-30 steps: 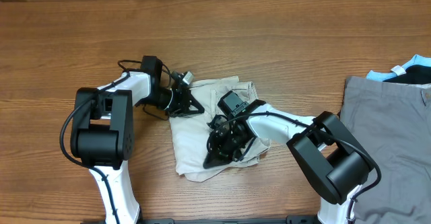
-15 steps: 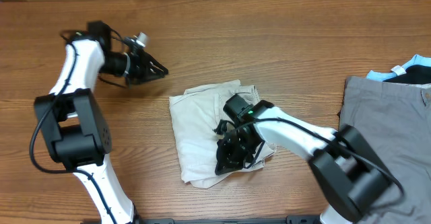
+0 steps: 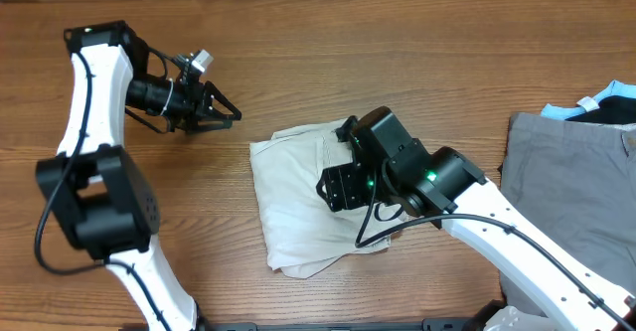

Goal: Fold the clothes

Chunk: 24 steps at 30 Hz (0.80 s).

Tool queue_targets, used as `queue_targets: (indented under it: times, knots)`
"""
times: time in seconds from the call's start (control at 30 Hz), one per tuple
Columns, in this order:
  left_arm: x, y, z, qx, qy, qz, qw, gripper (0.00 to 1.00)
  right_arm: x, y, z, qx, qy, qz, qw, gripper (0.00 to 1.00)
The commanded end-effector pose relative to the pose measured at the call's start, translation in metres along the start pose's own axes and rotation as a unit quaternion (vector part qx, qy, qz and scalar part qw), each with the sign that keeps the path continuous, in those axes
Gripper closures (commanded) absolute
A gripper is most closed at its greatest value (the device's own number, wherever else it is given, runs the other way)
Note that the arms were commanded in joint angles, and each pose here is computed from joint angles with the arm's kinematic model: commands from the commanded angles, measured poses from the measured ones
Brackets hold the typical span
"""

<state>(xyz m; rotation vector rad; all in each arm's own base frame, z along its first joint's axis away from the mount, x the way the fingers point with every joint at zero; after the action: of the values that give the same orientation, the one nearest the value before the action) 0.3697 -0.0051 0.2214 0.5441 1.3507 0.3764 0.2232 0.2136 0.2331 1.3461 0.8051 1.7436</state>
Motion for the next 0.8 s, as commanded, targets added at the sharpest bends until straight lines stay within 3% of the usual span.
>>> queue_targets:
  times: [0.0, 0.13, 0.2, 0.33, 0.43, 0.6, 0.77]
  knots:
    - [-0.072, 0.039, -0.026, -0.042, -0.106, 0.075, 0.991, 0.59, -0.007, 0.01, 0.008, -0.029, -0.072, -0.029, 0.997, 0.36]
    - [-0.107, 0.061, -0.057, -0.054, -0.117, 0.191, 0.973, 0.55, -0.021, -0.004, 0.0, 0.016, -0.141, -0.066, 0.988, 0.67]
    - [-0.119, 0.068, -0.069, -0.067, -0.102, 0.24, 0.963, 0.5, -0.035, -0.019, -0.011, 0.052, -0.215, -0.112, 0.969, 0.7]
    - [-0.134, 0.072, -0.08, -0.081, -0.106, 0.273, 0.953, 0.4, -0.057, -0.062, -0.033, 0.142, -0.29, -0.155, 0.934, 0.96]
    - [-0.134, 0.068, -0.078, -0.077, -0.111, 0.271, 0.953, 0.39, -0.073, -0.091, -0.04, 0.18, -0.323, -0.159, 0.916, 0.96]
    - [-0.13, 0.059, -0.07, -0.058, -0.111, 0.264, 0.956, 0.38, -0.101, -0.126, -0.035, 0.173, -0.397, -0.166, 0.886, 0.96]
    - [-0.127, 0.051, -0.067, -0.04, -0.108, 0.258, 0.959, 0.38, -0.146, -0.129, -0.022, 0.156, -0.462, -0.182, 0.854, 0.96]
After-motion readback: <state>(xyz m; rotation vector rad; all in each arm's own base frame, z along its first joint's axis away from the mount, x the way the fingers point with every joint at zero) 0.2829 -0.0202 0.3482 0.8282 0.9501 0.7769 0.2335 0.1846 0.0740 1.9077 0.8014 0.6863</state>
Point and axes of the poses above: each gripper's point midway between its finger pads, its own y axis back along the fingers, its own x axis along the line the jaws close on, z = x × y, the point moved 8 cm from there along y, back along the fingers, and after that the axes turned 11 degrees about -y, right-handed, at the moved point
